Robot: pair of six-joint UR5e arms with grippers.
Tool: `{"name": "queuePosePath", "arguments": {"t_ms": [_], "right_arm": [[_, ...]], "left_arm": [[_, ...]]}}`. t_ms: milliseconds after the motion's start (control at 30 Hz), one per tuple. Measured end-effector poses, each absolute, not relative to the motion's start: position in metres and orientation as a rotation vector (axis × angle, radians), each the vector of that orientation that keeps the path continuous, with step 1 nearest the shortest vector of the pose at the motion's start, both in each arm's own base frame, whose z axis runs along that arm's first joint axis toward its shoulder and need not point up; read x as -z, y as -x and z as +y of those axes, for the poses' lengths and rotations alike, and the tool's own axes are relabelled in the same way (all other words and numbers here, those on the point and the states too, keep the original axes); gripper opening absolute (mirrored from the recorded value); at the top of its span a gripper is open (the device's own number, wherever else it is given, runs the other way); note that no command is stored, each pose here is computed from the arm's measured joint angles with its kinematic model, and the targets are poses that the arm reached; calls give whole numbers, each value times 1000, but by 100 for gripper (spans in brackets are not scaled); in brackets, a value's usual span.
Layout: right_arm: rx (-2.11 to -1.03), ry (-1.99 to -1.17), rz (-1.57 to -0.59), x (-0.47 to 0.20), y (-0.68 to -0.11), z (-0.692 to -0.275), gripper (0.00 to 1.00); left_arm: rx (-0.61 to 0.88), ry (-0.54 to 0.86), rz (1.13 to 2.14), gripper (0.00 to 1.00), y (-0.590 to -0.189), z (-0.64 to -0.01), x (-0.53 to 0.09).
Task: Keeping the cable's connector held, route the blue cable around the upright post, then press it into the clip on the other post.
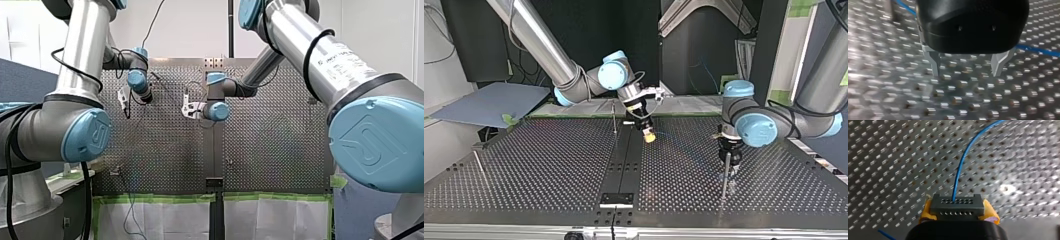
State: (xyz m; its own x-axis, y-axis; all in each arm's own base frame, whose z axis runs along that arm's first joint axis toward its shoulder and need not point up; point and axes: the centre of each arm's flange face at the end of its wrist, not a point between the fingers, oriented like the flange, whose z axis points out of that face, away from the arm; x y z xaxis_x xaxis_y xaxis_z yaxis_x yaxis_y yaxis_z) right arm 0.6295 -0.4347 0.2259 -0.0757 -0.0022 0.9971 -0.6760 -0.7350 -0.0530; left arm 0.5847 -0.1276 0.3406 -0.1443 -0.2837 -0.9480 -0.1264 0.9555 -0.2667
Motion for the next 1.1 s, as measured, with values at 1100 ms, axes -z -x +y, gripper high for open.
{"name": "queuePosePath", "arguments": {"t_ms": [1100], "right_arm": [[-1492, -1899, -905, -17, -586, -416, 0]], "left_arm": [[150, 302, 1731, 100, -588, -133, -331]]}}
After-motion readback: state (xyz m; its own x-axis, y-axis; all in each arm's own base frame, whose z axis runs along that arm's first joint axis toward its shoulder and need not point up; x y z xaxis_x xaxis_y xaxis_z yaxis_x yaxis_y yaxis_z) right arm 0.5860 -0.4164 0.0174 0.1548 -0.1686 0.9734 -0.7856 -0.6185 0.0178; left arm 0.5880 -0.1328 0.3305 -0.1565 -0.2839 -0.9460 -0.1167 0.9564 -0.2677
